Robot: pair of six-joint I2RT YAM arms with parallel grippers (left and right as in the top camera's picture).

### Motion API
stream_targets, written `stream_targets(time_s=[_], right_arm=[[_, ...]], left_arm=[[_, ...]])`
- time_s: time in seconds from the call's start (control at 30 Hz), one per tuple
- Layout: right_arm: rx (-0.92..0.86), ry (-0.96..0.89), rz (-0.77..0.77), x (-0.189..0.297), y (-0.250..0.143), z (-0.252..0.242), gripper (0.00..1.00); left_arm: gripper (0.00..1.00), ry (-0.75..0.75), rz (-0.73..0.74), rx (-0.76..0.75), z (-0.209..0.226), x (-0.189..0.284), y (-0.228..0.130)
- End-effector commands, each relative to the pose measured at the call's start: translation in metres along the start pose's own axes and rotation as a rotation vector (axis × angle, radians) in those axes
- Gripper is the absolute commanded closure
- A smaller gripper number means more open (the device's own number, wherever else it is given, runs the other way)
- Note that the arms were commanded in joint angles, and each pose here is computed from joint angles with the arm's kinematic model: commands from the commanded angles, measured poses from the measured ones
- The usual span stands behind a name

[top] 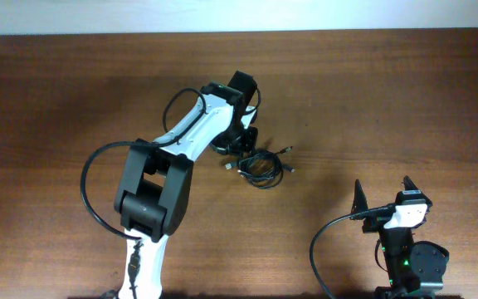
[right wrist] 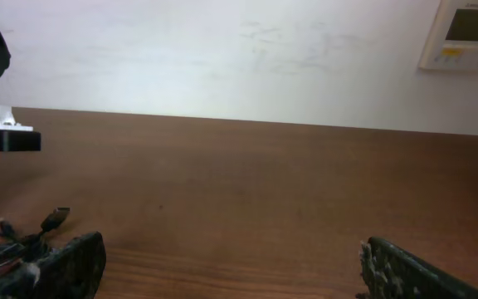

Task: Untangle cables
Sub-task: 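Grasp the cable bundle with the left gripper and lift it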

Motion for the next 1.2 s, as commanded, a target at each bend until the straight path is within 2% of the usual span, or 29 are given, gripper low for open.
stream_targets(time_s=[0.0, 0.37, 0.53, 0.63, 0.7, 0.83, 0.97, 1.07, 1.17], right_arm=[[-0.004, -0.003, 0.004, 0.000, -0.003, 0.000, 0.02], [-0.004, -0.003, 0.004, 0.000, -0.003, 0.000, 0.01], [-0.004, -0.003, 0.004, 0.000, -0.003, 0.000, 0.02], [-0.004, -0.003, 0.004, 0.000, -0.003, 0.000, 0.02], [-0.004, -0.003, 0.003, 0.000, -0.003, 0.000, 0.02], [-0.004, -0.003, 0.004, 0.000, -0.003, 0.000, 0.02], [-0.004, -0.003, 0.004, 0.000, -0.003, 0.000, 0.02], [-0.004, -0.003, 0.003, 0.000, -0.003, 0.000, 0.02], [-0.004, -0.003, 0.004, 0.000, -0.003, 0.000, 0.02]], left_arm=[[1.00, -0.043, -0.063, -0.015, -0.011, 0.033, 0.021], [1.00, -0.055, -0.184, -0.039, -0.030, 0.143, 0.040], [1.00, -0.222, -0.183, -0.102, -0.057, 0.154, 0.035], [1.00, -0.126, -0.172, -0.071, -0.043, 0.151, 0.035], [1.00, -0.115, -0.161, -0.055, -0.041, 0.151, 0.032], [1.00, -0.290, -0.194, -0.150, -0.064, 0.164, 0.033], [1.00, -0.469, -0.315, -0.226, -0.075, 0.207, 0.038], [1.00, -0.400, -0.311, -0.220, -0.066, 0.203, 0.040], [1.00, -0.189, -0.229, -0.111, -0.042, 0.184, 0.033]])
Point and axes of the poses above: each gripper's point midway between its finger pads, its own x axis back along the fingers, its own z axis along the line the jaws close on, y = z × x, the point moved 2 cm from there along x, back along the fingers, and after that the axes turned 11 degrees about -x, right-handed, at the moved point
